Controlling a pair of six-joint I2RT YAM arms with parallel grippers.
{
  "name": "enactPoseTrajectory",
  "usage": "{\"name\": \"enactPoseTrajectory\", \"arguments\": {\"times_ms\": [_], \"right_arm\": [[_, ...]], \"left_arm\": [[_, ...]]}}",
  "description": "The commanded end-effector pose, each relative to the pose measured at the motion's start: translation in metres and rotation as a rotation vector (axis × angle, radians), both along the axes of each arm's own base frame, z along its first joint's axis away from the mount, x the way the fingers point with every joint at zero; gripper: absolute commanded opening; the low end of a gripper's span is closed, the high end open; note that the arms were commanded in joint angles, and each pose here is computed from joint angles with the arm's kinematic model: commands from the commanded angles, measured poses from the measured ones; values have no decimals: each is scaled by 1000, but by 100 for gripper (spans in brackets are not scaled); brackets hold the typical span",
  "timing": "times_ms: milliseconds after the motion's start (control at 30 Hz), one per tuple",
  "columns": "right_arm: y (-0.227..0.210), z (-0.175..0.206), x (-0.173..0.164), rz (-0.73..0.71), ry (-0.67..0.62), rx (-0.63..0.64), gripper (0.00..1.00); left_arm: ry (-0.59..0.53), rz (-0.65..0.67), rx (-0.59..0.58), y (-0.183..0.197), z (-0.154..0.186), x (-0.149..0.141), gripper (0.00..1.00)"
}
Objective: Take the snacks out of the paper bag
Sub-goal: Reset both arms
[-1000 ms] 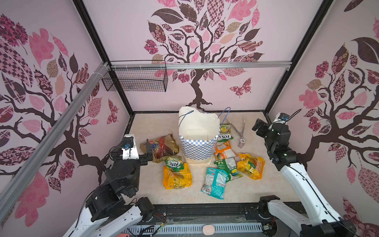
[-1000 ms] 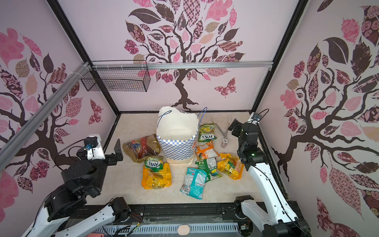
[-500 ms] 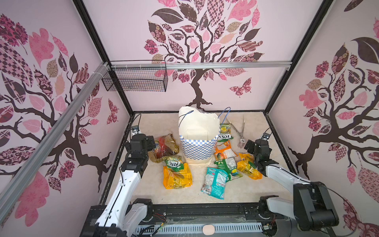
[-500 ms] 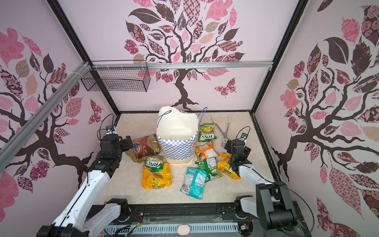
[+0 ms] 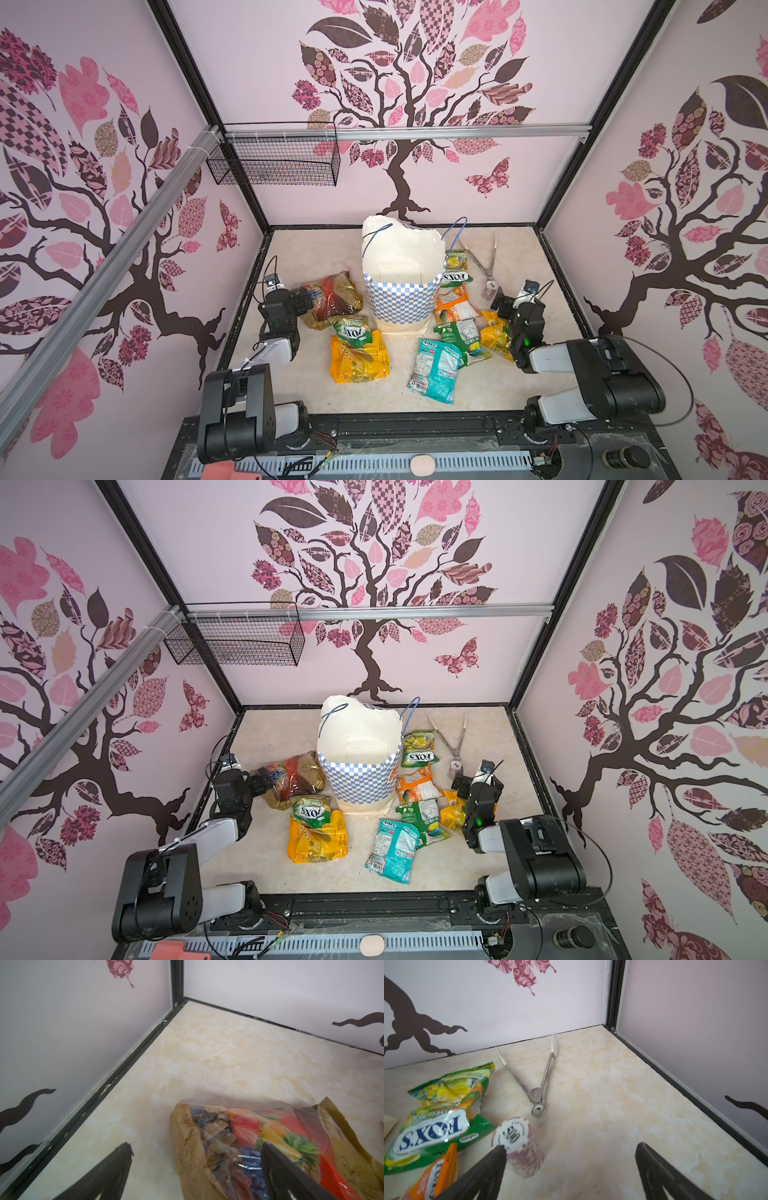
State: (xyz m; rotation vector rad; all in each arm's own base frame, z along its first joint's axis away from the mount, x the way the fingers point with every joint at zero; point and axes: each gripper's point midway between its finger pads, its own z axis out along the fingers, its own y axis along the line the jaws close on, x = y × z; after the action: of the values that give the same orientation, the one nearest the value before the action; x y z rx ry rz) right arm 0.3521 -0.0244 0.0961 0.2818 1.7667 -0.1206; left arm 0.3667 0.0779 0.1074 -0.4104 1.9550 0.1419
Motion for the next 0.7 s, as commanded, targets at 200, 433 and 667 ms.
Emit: {"name": "enactPoseTrajectory", "arguments": {"times_ms": [200, 433, 667], "right_arm": [[-1, 21, 25, -3, -64, -13, 100], [-1, 19, 25, -8, -49, -11, 100], [-1, 18, 25, -7, -47, -11, 99]], "left_arm": [[-138, -274, 49, -51, -5, 28, 99], [-73, -254, 89, -55, -10, 33, 99], [-101, -227, 129, -56, -6, 34, 99]]}}
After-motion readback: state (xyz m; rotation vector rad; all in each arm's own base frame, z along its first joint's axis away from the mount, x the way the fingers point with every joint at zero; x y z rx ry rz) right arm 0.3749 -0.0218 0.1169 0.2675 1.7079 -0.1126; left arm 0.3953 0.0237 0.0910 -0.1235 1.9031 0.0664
